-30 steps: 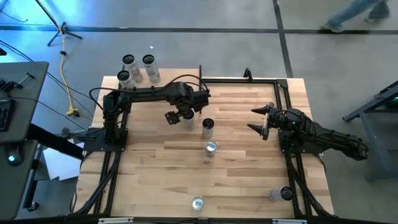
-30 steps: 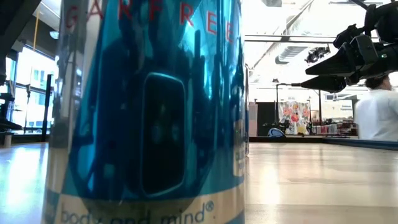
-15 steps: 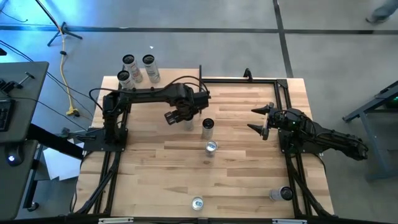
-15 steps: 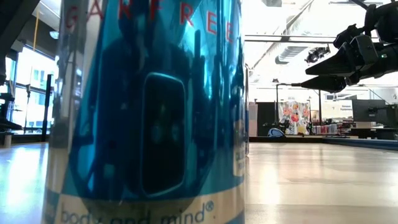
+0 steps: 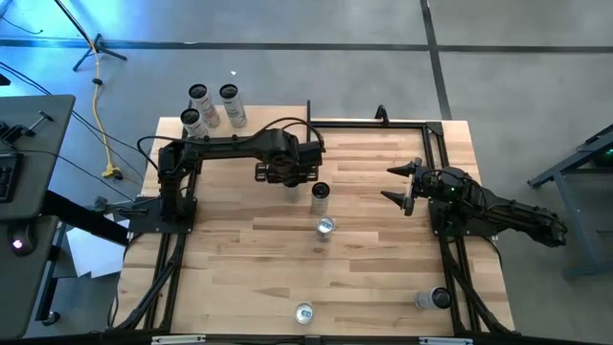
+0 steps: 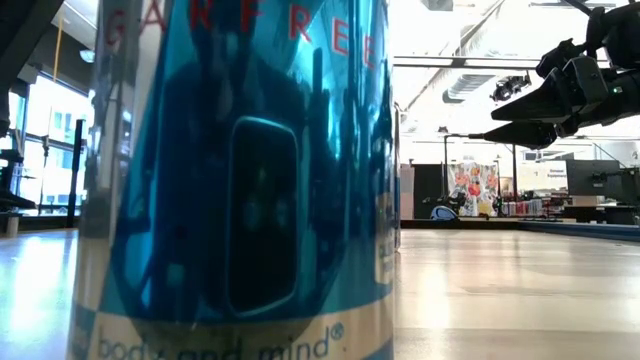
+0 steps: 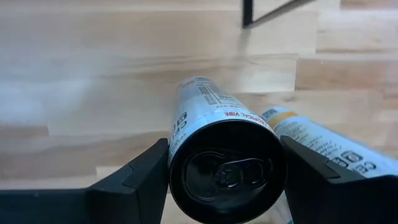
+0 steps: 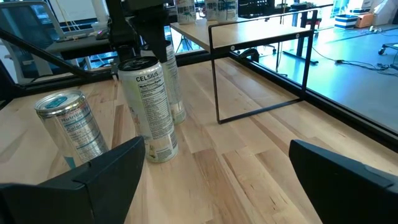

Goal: Place canned beverage on shelf
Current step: Put the bottom white yellow soda can on the shelf

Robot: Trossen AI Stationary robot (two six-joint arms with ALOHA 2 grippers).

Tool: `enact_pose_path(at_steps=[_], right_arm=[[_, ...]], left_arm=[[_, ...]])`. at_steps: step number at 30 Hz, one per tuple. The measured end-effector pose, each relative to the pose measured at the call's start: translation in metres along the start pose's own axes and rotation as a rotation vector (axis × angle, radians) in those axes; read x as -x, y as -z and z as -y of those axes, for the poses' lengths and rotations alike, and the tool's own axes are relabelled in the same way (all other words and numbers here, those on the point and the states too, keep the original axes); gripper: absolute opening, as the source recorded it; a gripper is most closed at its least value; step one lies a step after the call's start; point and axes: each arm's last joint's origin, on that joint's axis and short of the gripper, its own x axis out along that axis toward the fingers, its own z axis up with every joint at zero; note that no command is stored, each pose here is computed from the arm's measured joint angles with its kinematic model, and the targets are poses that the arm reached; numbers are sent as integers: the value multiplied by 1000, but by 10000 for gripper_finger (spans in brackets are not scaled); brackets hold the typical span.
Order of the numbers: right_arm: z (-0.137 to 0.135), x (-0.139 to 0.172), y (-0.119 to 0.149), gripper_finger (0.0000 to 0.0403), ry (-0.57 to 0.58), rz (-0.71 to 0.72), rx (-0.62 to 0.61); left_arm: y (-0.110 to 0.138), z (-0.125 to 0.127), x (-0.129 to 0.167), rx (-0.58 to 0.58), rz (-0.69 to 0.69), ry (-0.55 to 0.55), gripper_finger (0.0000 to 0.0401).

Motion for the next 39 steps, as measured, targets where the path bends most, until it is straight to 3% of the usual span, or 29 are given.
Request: enact_pose_path(at_steps=[13,27,32,39], right_arm=[[0,0,0,387,0,0,0],[0,0,0,387,0,0,0],[0,0,0,387,0,0,0],[0,0,0,387,0,0,0]], left_arm=[[0,3,0,-285,6,28,220],[-1,3,-1,-366,9,32,225],[-1,3,-1,-341,26,22,255],[-1,3,-2,-320,42,13,335]])
